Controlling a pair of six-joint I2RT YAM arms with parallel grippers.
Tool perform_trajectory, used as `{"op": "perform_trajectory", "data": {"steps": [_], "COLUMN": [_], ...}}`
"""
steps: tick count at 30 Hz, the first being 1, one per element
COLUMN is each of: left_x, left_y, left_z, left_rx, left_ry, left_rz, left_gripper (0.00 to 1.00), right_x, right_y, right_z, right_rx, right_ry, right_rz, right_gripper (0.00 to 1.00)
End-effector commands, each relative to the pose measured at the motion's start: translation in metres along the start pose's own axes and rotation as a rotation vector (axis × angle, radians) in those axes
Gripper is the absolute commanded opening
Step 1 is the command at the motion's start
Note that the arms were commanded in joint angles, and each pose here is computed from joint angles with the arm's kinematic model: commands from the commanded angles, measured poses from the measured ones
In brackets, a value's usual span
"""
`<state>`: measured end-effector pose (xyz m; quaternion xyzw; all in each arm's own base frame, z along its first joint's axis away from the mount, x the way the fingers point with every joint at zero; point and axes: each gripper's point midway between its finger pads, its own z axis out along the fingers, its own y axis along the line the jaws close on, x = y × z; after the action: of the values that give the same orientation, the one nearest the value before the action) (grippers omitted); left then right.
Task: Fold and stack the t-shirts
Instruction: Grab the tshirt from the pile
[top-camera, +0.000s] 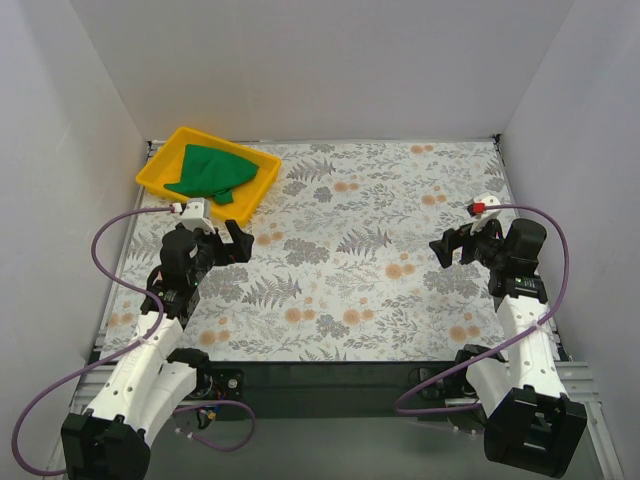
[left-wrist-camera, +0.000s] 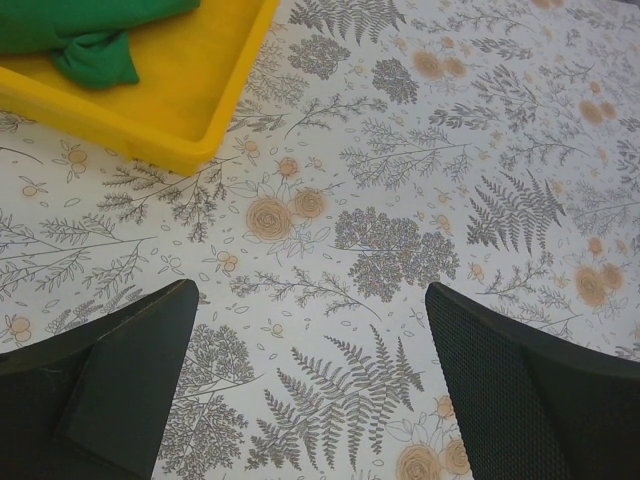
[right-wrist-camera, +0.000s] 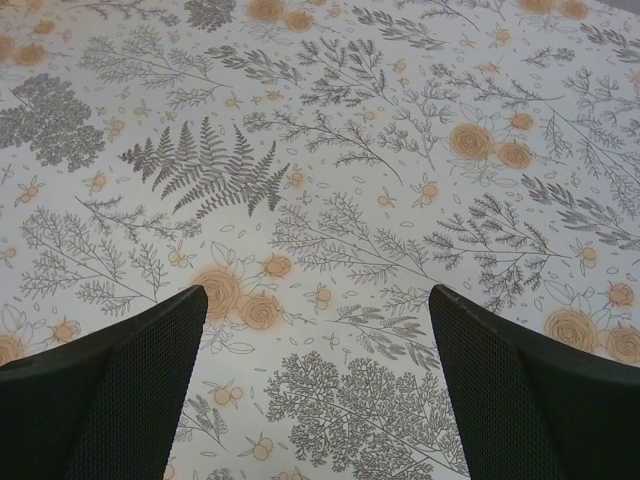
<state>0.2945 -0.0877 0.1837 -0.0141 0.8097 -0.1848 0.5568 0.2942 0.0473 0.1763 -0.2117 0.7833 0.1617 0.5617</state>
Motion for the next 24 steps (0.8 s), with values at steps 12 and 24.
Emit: {"op": "perform_trajectory", "data": {"steps": [12,24], "left_x": [-0.013,-0.015], "left_y": [-0.004,-0.003], "left_z": [-0.003,-0.004], "left_rx": [0.009,0.001], "left_ry": [-0.034,-0.043], "left_rz": [0.022,0.023], "left_gripper": [0.98,0.98], "right_x": [-0.014,-0.029], "right_y": [0.010,-0.042], "right_z": [-0.002,-0.004], "right_rx": [-0.077,0.194], "right_ry": [-0.050,-0.056], "right_rz": [-0.073,-0.075], "right_gripper": [0.98,0.98]}}
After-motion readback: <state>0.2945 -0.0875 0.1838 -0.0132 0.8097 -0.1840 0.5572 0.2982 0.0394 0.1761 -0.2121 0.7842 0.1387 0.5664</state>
